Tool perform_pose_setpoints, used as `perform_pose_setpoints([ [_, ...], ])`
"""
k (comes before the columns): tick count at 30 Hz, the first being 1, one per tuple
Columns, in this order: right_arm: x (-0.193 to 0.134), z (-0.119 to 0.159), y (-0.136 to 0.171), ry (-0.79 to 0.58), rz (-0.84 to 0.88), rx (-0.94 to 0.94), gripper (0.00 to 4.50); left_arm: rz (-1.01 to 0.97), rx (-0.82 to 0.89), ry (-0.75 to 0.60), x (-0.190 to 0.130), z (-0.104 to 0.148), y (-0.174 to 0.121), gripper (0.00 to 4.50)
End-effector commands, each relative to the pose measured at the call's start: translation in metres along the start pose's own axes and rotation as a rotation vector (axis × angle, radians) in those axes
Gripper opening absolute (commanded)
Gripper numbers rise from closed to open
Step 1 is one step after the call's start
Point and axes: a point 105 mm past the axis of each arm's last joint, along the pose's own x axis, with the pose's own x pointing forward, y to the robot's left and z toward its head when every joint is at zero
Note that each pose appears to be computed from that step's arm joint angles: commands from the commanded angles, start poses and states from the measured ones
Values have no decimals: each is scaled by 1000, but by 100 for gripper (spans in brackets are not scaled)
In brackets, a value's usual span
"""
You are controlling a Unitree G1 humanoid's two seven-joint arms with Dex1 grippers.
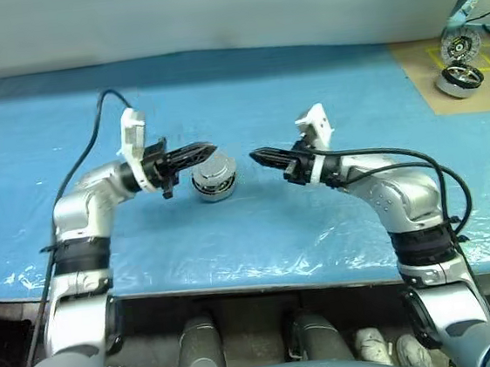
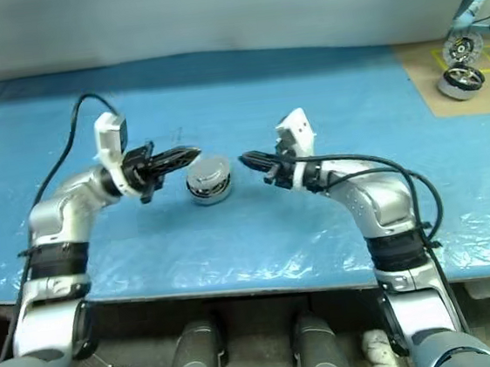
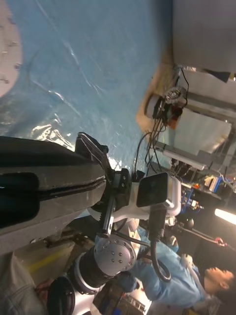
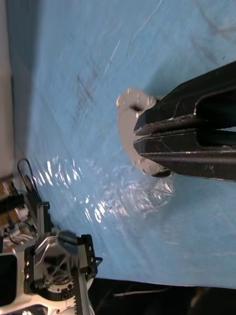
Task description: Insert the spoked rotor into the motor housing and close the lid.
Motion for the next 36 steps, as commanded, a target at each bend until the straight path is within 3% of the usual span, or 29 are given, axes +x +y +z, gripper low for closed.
perform_pose_setpoints([
  [1,18,13,0,-48,17,-57,121,97,35,-25,-15,-4,-5,0],
  [3,26,15,0,-70,36,-50,198,155,10,-49,-19,-16,-8,0],
  [8,44,13,4,-59,93,-73,367,279,108,93,-35,-73,-16,0],
  [11,55,7,1,-17,88,-97,446,345,140,113,-47,-91,-17,0],
  [13,61,3,-2,-4,82,-91,446,366,166,139,-55,-101,-16,0],
  [18,78,-4,2,59,64,-245,446,434,155,90,-68,-98,-10,0],
  [24,87,-23,-6,140,35,-354,446,393,191,101,-49,-94,-12,0],
  [36,88,-26,-21,130,-35,-310,446,374,184,69,-33,-80,-13,0],
])
